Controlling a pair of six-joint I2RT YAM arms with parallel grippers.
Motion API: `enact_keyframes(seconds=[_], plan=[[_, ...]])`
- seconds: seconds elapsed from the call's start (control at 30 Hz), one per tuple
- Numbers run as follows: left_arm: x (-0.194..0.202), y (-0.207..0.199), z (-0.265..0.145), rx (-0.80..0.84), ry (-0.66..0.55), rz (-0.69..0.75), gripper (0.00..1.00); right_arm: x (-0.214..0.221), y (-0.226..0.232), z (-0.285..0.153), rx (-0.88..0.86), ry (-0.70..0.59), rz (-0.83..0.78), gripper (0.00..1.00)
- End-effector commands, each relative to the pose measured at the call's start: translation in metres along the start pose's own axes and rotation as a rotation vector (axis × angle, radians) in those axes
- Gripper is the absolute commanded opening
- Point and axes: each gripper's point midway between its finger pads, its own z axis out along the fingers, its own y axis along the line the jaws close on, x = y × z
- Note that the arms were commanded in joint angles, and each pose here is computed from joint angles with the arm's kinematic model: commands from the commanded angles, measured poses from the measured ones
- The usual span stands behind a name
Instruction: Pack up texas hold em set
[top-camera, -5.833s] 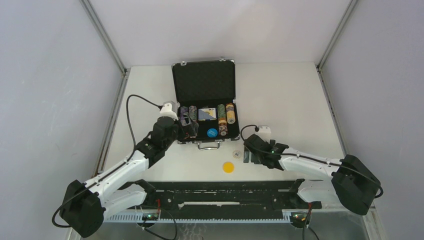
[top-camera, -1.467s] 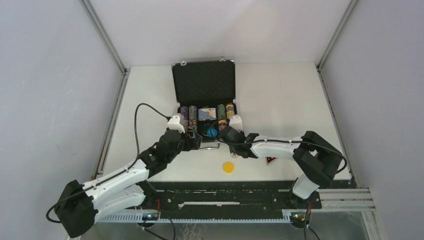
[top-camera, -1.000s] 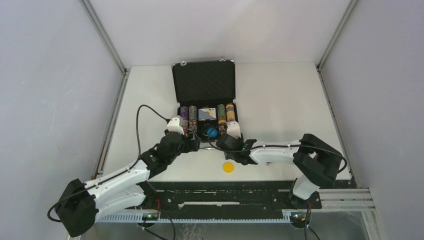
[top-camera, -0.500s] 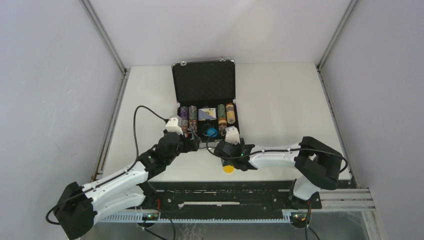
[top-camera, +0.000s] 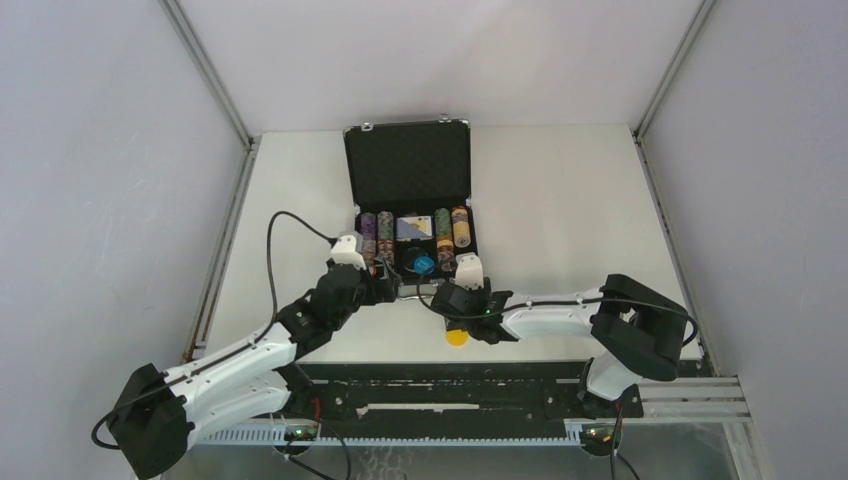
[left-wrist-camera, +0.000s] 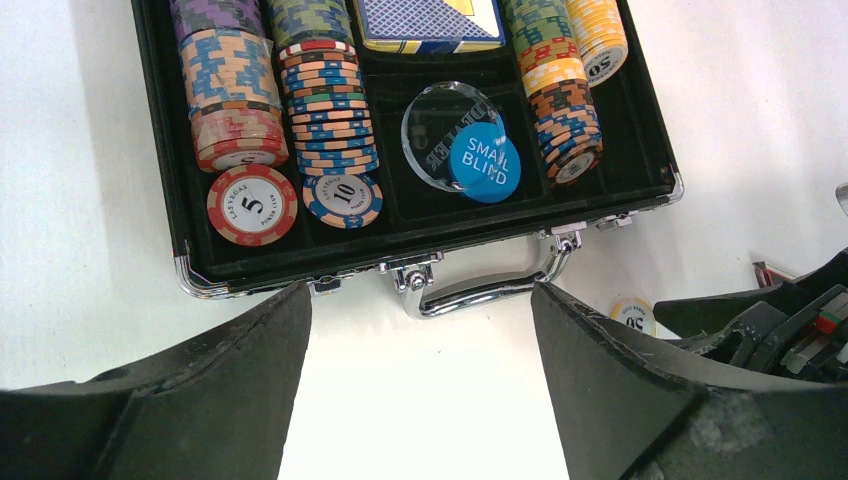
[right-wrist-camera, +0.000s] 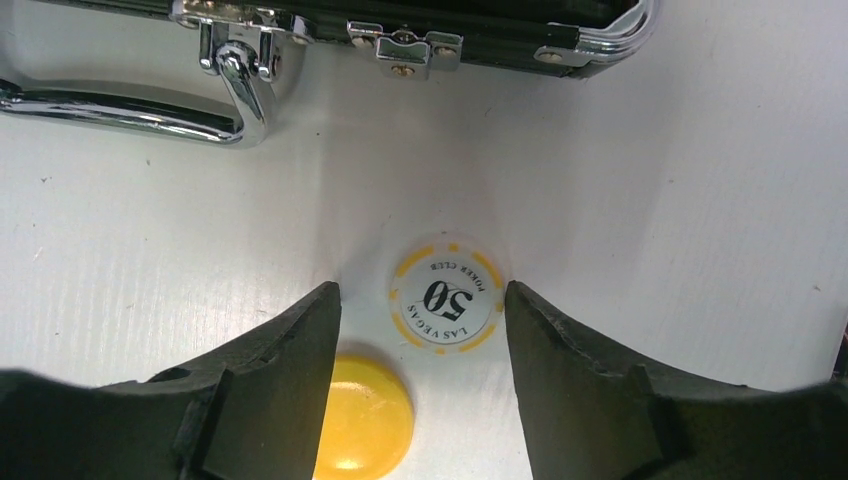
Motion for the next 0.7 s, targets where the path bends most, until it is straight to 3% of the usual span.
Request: enact_keyframes(seconds=[0.0,0.3,0.4,0.53,0.67], plan=[[-0.0002,0.003,0.0001,-0.007,-0.017,0.006,0.85,0.0271,-0.007,0.0072,0.021,0.083,-0.017,0.66],[0.0005,0.0018,0.0012,-0.006,-0.01,0.009,0.86,0.0324,-0.0144,0.0037,0.066,0.078,-0.029,0.5],[0.0008,0.0024,0.0009,-0.007,-0.01,0.008,0.85,0.0354,-0.0145,0.0032,0.067,0.08,-0.025,0.5],[0.001,0.0018,0.0011,-0.005,-0.008,0.007,0.85,0.0354,-0.0142,0.0017,0.065,0.077,-0.023,0.61],[0.0014,0.0011,0.0018,-0.004,-0.003,0.009,0.85,0.0329,-0.0145,-0.0022,0.061,0.072,-0.023,0.62]])
